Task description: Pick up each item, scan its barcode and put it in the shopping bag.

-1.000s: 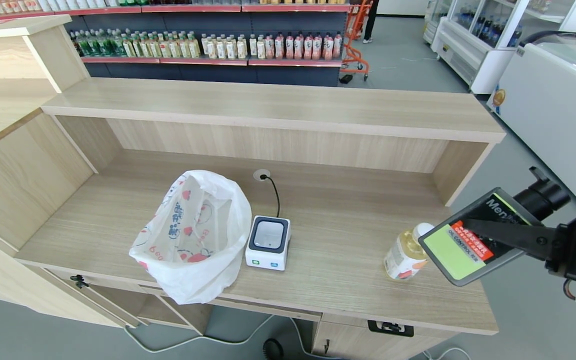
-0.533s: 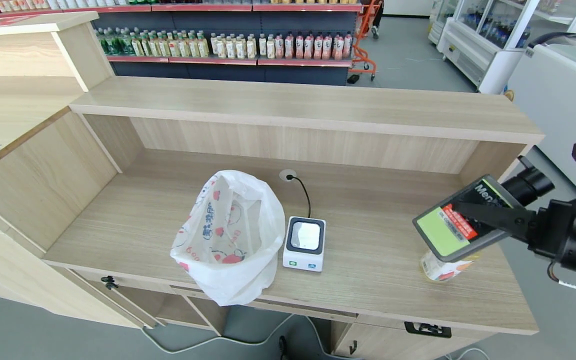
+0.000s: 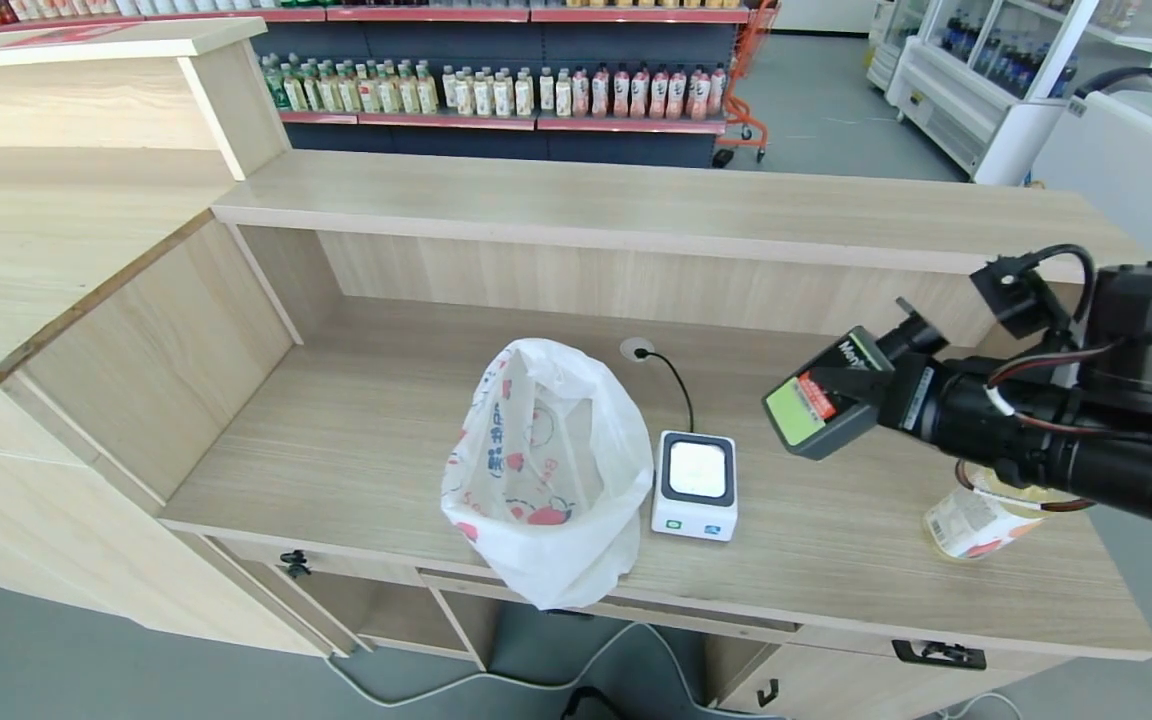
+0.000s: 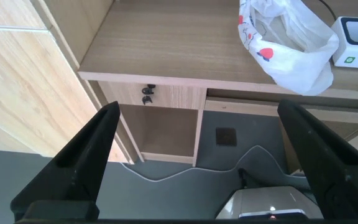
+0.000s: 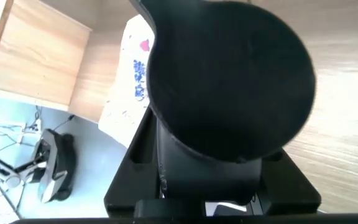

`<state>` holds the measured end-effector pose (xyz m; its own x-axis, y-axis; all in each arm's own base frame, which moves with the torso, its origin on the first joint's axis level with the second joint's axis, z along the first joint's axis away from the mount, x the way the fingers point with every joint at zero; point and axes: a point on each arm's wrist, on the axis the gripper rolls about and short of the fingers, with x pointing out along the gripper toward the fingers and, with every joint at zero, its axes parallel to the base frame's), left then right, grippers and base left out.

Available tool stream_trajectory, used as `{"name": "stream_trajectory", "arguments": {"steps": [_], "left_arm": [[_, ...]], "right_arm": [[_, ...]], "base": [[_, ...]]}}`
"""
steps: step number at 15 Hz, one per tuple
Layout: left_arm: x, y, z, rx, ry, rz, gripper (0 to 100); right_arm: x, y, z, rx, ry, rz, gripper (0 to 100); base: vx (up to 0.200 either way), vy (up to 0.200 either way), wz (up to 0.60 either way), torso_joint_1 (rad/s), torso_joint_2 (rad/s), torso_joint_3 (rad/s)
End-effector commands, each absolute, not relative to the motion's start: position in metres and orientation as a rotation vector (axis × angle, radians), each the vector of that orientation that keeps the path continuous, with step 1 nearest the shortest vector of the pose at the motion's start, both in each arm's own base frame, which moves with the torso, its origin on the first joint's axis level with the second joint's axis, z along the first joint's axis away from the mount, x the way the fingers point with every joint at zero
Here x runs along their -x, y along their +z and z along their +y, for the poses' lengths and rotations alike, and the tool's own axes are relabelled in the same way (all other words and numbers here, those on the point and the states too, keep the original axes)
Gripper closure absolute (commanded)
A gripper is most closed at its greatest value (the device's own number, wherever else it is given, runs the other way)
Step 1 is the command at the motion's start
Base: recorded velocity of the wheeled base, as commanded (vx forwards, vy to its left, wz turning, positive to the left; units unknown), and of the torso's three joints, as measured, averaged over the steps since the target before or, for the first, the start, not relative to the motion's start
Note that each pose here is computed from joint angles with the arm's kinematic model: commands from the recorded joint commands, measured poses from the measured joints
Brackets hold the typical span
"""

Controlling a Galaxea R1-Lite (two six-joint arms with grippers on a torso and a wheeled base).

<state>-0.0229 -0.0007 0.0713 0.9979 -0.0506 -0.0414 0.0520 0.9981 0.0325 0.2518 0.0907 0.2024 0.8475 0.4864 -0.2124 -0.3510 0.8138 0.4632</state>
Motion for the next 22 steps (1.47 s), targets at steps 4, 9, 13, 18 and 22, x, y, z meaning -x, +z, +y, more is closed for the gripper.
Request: {"name": "stream_trajectory", "arguments": {"steps": [4, 9, 13, 18, 22], "left_arm": [[0.023, 0.071, -0.001, -0.033, -0.051, 0.041, 0], [0.023, 0.071, -0.001, -0.032, -0.051, 0.041, 0], [0.023, 0.071, -0.001, -0.032, -0.051, 0.041, 0], [0.023, 0.071, -0.001, -0.036, -0.051, 0.040, 0], [0.023, 0.071, -0.001, -0.036, -0.051, 0.040, 0]], "right_arm": [[-0.290, 0.160, 0.114, -0.378, 0.444, 0.462, 100], [-0.311, 0.149, 0.128, -0.329, 0.454, 0.443, 100], [-0.321, 0.140, 0.130, -0.303, 0.453, 0.443, 100], [-0.340, 0.131, 0.139, -0.286, 0.463, 0.440, 100], [-0.351, 0.124, 0.145, -0.285, 0.466, 0.445, 100]], "base": [[0.000, 0.000, 0.00, 0.000, 0.00, 0.000], [0.000, 0.000, 0.00, 0.000, 0.00, 0.000], [0.000, 0.000, 0.00, 0.000, 0.00, 0.000], [0.000, 0.000, 0.00, 0.000, 0.00, 0.000], [0.000, 0.000, 0.00, 0.000, 0.00, 0.000]]}}
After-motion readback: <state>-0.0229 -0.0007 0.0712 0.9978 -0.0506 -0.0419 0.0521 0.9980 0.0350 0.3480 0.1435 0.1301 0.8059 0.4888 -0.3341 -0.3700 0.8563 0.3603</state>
